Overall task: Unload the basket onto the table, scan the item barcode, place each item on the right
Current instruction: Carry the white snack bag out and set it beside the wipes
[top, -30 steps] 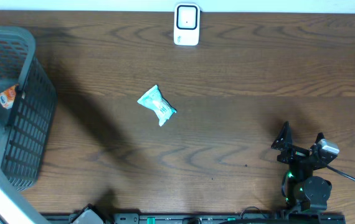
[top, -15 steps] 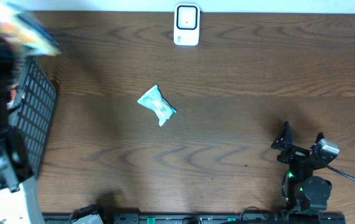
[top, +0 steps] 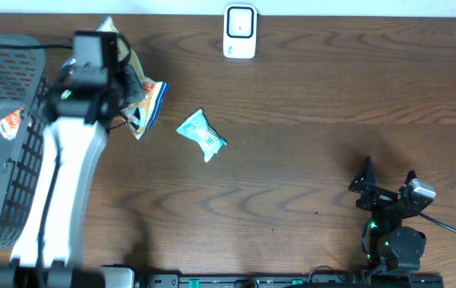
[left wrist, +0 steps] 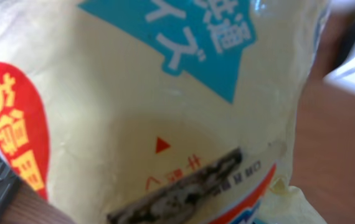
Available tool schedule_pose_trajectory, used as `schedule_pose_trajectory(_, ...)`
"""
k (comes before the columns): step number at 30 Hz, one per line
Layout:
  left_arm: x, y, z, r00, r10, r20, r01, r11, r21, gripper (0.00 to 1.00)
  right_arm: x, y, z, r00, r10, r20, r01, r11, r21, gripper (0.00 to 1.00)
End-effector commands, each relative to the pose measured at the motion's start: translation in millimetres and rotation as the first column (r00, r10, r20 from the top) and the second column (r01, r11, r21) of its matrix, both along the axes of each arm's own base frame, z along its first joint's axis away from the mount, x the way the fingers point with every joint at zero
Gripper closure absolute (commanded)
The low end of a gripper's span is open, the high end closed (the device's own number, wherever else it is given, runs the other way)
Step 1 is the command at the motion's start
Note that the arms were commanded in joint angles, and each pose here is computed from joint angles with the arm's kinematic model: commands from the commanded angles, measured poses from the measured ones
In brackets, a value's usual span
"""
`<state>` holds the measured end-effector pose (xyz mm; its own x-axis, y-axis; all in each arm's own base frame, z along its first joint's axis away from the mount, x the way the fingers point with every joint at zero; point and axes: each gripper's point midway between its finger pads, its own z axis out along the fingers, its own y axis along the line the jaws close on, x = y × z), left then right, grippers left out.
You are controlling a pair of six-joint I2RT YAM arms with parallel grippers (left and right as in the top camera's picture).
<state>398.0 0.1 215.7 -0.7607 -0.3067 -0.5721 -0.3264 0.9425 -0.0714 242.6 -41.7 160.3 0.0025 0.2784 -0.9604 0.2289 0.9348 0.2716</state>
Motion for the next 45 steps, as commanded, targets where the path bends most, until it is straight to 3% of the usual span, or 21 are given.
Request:
schedule_pose_trajectory(1,12,5,-52,0.988,-0.038,-0.151,0.053,0.994,0.098,0.92,0,1,0,1.000,0.002,0.003,-0.002,1.000,0.012,0.01)
schedule_pose_trajectory(7,14,-18,-129,0.923,-0.144,-0.356,0.196,0.974,0.116,0.93,0,1,0,1.000,0.002,0.003,-0.002,1.000,0.012,0.01)
schedule_pose_trajectory(9,12,-37,-152,0.865,-0.260,-0.430,0.344,0.930,0.130,0.92,0,1,0,1.000,0.001,0.002,-0.001,1.000,0.012,0.01)
schedule_pose_trajectory(12,7,-57,-170,0.807,-0.339,-0.484,0.448,0.885,0.128,0.93,0,1,0,1.000,0.002,0.003,-0.002,1.000,0.012,0.01)
schedule_pose_trajectory(24,-17,-137,-204,0.685,-0.483,-0.545,0.627,0.772,0.104,0.93,0,1,0,1.000,0.002,0.003,-0.002,1.000,0.012,0.01)
schedule_pose_trajectory(28,-21,-152,-201,0.681,-0.494,-0.540,0.651,0.747,0.138,0.91,0,1,0,1.000,0.001,0.003,-0.001,1.000,0.012,0.01)
schedule_pose_trajectory(32,-18,-144,-185,0.728,-0.445,-0.522,0.609,0.769,0.194,0.32,0,1,0,1.000,0.001,0.003,-0.001,1.000,0.012,0.01)
schedule_pose_trajectory(35,-13,-145,-155,0.763,-0.452,-0.462,0.589,0.781,0.208,0.17,0,1,0,1.000,0.002,0.003,-0.002,1.000,0.012,0.01)
schedule_pose_trajectory(38,-4,-148,-102,0.815,-0.473,-0.336,0.559,0.795,0.236,0.12,0,1,0,1.000,0.002,0.003,-0.002,1.000,0.012,0.01)
schedule_pose_trajectory(42,6,-136,-8,0.888,-0.450,-0.094,0.454,0.828,0.329,0.04,0,1,0,1.000,0.002,0.003,-0.002,1.000,0.012,0.01)
schedule_pose_trajectory(45,3,-105,80,0.915,-0.366,0.168,0.280,0.878,0.387,0.01,0,1,0,1.000,0.002,0.003,-0.002,1.000,0.012,0.01)
